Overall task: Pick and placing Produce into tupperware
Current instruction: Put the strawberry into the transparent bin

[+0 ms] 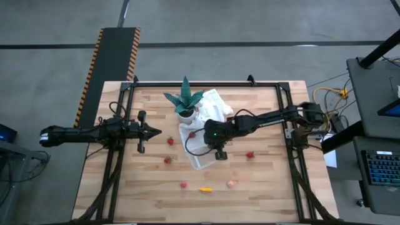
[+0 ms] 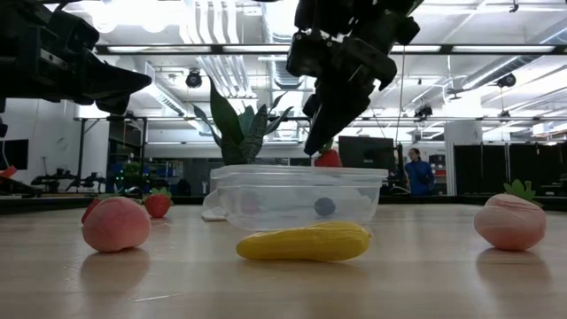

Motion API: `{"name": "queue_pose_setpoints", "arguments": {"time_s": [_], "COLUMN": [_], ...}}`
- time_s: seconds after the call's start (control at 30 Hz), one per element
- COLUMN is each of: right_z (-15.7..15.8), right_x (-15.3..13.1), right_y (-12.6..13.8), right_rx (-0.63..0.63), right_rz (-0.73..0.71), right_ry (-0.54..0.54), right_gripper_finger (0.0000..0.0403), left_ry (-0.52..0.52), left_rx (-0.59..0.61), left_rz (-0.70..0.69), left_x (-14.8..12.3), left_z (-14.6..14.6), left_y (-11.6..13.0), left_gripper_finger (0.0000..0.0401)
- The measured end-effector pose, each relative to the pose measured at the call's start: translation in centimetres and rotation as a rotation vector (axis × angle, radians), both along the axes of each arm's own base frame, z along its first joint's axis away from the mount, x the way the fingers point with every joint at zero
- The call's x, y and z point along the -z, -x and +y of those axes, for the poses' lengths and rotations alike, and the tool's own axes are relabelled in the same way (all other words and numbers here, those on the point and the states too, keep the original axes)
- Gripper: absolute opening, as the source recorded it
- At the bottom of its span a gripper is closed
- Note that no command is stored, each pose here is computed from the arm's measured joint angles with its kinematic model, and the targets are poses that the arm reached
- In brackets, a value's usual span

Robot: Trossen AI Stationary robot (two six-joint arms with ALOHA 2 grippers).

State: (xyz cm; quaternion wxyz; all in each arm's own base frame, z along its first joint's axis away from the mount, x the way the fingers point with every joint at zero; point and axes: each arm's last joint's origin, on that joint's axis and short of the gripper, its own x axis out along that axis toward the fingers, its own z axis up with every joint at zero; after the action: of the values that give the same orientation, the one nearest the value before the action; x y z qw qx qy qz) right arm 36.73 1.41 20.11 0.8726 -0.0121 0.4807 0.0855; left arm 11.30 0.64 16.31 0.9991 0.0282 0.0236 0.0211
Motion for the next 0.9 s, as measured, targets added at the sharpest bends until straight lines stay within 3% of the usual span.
{"name": "queue_pose_setpoints", "arguments": {"time_s": [0.9], "right_z": [-0.3], "right_x": [1.2], "right_y": [0.4], "right_rx": [-0.019], "right_rz": [0.016], "right_ry": [0.008], "right_gripper_finger": [0.0008], "left_ry": [0.0], "left_rx": [0.0], "left_rz": [0.0], "left_x": [0.0], "left_z": [0.0], "left_y": [0.0], "left_gripper_finger": [0.0]}}
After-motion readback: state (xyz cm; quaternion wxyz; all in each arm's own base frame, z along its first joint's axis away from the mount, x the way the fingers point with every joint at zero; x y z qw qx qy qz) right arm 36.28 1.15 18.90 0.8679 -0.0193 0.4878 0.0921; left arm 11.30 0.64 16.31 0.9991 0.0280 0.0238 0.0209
